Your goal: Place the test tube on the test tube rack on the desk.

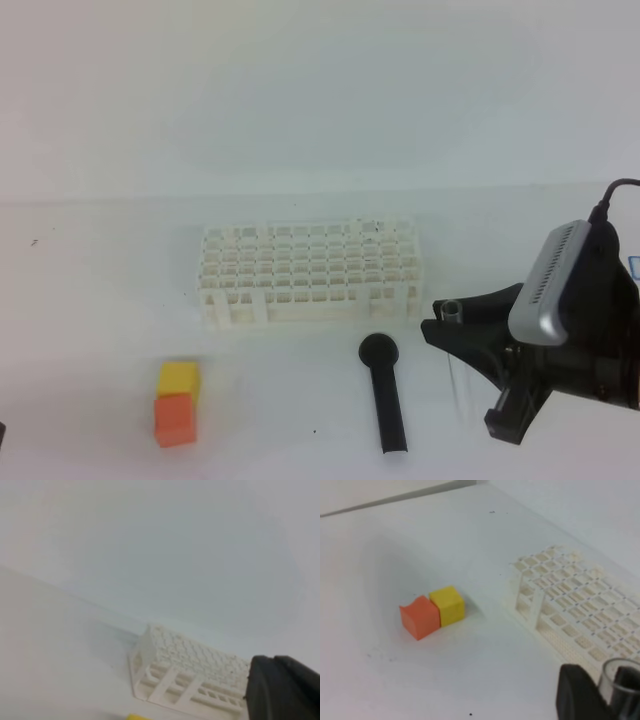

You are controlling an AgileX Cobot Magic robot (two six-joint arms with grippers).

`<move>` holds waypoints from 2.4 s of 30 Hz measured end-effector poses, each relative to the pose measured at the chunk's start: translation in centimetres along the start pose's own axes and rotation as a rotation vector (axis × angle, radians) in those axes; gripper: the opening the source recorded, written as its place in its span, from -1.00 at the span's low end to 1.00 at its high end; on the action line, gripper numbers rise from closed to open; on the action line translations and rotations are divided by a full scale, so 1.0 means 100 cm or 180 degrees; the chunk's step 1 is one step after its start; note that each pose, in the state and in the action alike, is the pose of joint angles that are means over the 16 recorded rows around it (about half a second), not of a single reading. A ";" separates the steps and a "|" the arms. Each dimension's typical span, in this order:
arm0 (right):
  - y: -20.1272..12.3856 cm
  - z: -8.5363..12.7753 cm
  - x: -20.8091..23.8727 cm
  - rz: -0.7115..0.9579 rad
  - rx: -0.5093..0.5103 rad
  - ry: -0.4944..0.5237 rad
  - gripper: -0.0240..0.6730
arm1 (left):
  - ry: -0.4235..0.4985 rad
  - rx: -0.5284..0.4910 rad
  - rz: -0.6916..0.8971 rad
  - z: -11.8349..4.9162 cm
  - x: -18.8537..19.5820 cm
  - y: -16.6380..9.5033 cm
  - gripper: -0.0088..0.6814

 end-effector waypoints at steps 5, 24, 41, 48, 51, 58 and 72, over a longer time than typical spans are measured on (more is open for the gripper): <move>0.000 0.001 0.000 -0.0005 -0.0026 0.0010 -0.58 | 0.0088 0.0027 -0.0005 0.005 0.000 0.000 -0.98; 0.000 0.000 0.000 0.0000 0.0032 0.0008 -0.58 | 0.0131 0.0034 -0.0009 0.008 0.000 0.000 -0.98; 0.014 -0.019 -0.007 -0.0312 -0.0266 -0.0283 -0.58 | 0.0134 0.0042 -0.0010 0.008 0.000 0.000 -0.98; 0.025 -0.035 -0.029 -0.0530 -0.0226 -0.0615 -0.58 | 0.0134 0.0029 -0.0010 0.008 0.000 0.000 -0.98; 0.033 -0.036 -0.046 -0.0598 -0.0118 -0.0690 -0.58 | 0.0134 0.0024 -0.0010 0.008 0.000 0.000 -0.98; 0.066 -0.026 -0.103 -0.0828 0.0110 -0.0628 -0.58 | 0.0134 0.0012 -0.0009 0.008 0.000 0.000 -0.98; 0.099 -0.013 -0.210 -0.1247 -0.0026 -0.0255 -0.58 | 0.0134 0.0038 -0.0010 0.008 0.000 0.001 -0.98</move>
Point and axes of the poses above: a point on each arm's last joint axis where the gripper is mounted, x pointing back along that axis away from the gripper, z along the wrist's bending axis when the last joint is at zero, y = z × x, the point moved 10 cm from there along -x, pointing out along that axis toward the gripper, and after that the axes turned 12 degrees about -x, right-handed, at the moved point
